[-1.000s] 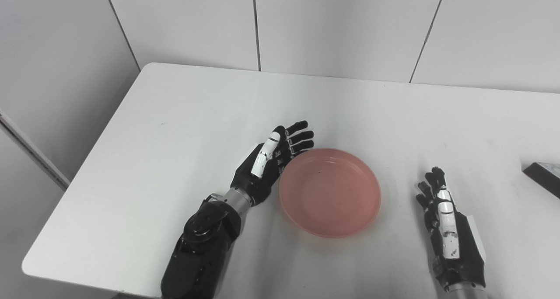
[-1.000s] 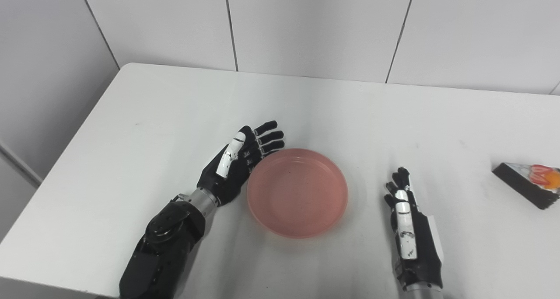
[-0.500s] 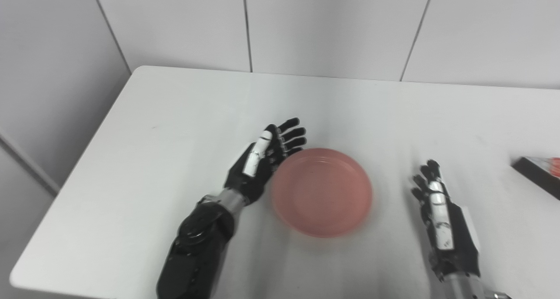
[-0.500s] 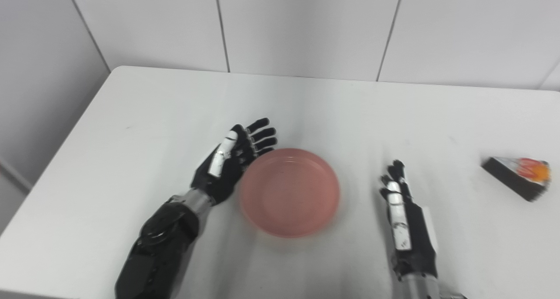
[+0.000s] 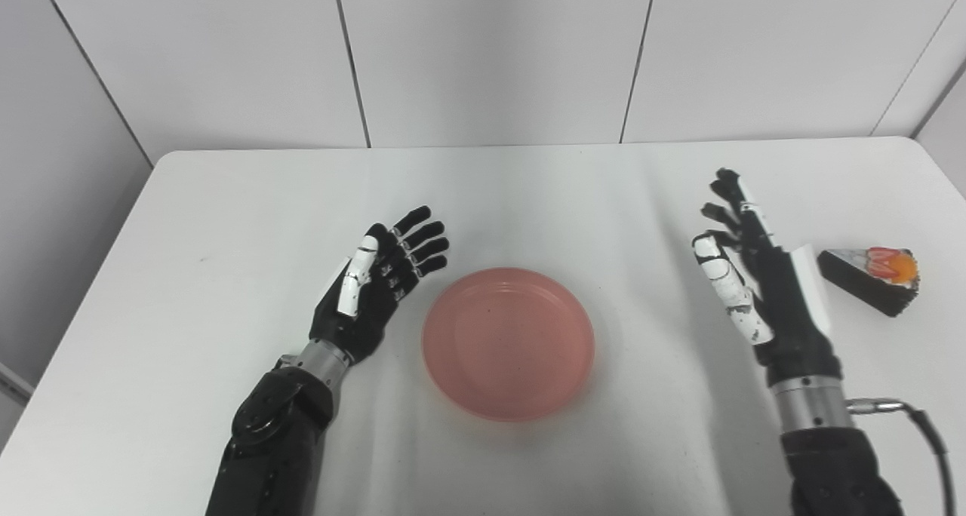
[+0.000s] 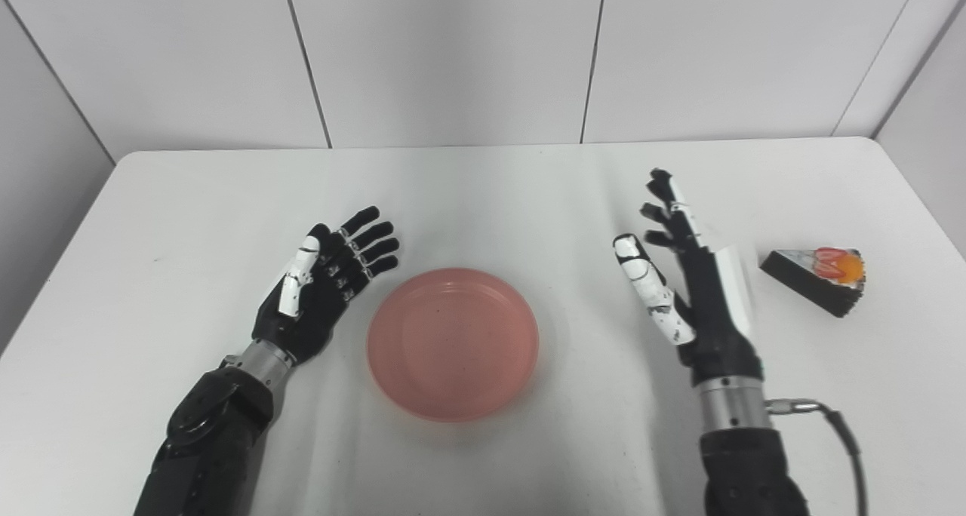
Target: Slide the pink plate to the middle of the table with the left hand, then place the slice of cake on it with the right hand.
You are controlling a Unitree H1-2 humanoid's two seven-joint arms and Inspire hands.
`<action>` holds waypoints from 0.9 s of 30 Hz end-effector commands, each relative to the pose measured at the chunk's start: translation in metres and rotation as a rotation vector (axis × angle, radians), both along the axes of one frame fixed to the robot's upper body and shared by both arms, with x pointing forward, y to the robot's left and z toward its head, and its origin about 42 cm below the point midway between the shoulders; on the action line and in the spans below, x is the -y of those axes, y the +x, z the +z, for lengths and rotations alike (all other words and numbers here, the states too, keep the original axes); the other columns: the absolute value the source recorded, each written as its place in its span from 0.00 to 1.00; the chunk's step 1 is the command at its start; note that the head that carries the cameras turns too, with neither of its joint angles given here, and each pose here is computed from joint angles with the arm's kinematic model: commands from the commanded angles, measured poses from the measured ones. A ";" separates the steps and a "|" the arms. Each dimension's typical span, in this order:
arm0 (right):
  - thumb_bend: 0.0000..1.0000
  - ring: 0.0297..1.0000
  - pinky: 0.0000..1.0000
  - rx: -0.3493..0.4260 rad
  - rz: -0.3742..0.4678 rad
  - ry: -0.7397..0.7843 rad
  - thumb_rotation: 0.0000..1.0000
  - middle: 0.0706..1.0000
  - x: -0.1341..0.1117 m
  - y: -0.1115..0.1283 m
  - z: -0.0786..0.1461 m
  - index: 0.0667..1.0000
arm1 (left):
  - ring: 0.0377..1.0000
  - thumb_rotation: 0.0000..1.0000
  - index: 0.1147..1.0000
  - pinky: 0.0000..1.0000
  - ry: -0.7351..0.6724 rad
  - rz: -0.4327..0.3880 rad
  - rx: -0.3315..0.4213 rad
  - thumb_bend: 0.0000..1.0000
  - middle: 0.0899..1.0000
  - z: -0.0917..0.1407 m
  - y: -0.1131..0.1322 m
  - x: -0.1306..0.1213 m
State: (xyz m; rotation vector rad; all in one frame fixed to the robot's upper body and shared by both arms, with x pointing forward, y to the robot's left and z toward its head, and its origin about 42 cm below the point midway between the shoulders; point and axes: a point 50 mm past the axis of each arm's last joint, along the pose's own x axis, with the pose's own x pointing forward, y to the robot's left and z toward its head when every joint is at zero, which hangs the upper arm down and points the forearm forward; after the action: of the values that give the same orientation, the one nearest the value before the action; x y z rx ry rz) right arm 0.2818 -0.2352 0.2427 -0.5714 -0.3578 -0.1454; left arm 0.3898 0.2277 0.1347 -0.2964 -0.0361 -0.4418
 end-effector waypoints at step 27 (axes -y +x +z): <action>0.98 0.87 0.73 -0.093 -0.406 -0.596 0.53 0.93 0.162 -0.018 0.064 0.94 | 0.80 0.98 0.78 0.80 0.019 0.027 -0.176 0.48 0.80 -0.050 0.003 -0.050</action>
State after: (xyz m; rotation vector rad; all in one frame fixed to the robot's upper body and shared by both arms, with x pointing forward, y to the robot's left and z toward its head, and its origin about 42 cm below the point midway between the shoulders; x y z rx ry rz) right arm 0.2659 -0.3903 0.2868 -1.2018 -0.1541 -0.3646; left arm 0.4165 0.2562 0.1288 -0.3096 -0.0198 -0.4551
